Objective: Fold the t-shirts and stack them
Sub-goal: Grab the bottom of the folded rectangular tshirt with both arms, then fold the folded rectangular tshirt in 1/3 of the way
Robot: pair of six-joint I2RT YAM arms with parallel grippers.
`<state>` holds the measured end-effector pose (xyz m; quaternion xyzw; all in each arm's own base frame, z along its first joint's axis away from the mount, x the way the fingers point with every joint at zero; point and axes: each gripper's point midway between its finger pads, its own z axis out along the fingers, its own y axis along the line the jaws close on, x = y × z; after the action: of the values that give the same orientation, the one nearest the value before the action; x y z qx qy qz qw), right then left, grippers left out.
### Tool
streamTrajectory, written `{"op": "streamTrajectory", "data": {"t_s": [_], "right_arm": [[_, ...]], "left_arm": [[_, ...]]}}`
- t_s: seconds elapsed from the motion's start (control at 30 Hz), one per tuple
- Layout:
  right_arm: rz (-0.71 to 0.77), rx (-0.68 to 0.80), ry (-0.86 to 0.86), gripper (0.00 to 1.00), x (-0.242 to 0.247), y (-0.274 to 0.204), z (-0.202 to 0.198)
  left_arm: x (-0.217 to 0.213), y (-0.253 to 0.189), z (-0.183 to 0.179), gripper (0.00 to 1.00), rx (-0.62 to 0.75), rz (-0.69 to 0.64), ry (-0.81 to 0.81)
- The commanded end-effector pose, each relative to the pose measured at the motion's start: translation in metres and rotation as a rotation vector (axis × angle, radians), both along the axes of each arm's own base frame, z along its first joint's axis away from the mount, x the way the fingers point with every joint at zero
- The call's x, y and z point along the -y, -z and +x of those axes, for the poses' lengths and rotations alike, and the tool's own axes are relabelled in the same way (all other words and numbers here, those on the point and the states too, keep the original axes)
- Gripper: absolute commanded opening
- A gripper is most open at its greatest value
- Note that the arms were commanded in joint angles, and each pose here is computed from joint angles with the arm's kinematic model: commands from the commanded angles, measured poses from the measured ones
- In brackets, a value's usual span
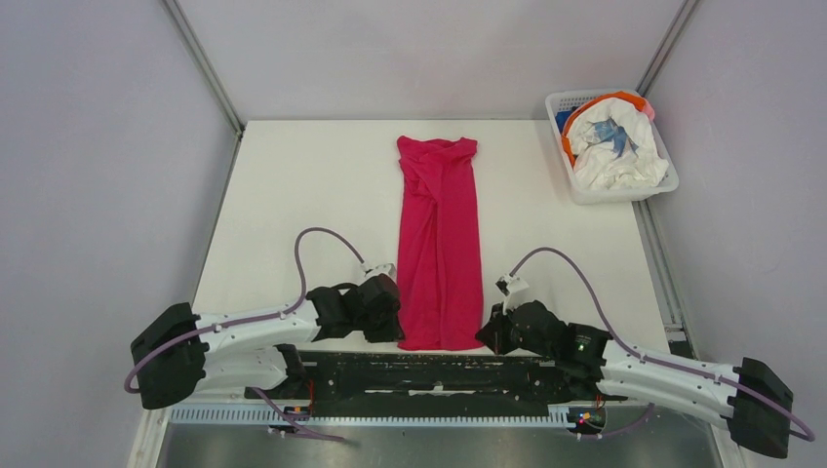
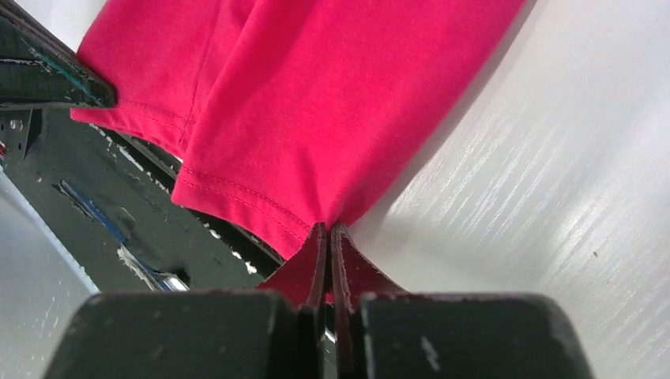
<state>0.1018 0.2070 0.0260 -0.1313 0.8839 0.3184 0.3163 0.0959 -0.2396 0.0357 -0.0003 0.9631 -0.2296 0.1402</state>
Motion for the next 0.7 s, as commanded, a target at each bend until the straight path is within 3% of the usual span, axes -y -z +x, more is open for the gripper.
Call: {"op": "streamTrajectory", "data": {"t_s": [0.0, 0.17, 0.4, 0.67], "right_arm": [[0.031, 0.093, 0.026, 0.0, -0.009, -0.031, 0.017], [-0.001, 0.223, 0.109, 0.0, -0.009, -0.068, 0.049], [-0.102, 0.286, 0.213, 0.0, -0.005, -0.097, 0.105], [-0.146, 0.323, 0.269, 0.0, -0.011, -0.123, 0.179]], "left_arm": [[0.021, -0.028, 0.011, 0.02, 0.057, -0.079, 0.024], [0.033, -0.052, 0.049, 0.02, 0.142, -0.094, -0.005], [0.033, -0.081, 0.118, 0.02, 0.227, -0.146, -0.097], [0.027, -0.085, 0.193, 0.02, 0.203, -0.151, -0.155]]}}
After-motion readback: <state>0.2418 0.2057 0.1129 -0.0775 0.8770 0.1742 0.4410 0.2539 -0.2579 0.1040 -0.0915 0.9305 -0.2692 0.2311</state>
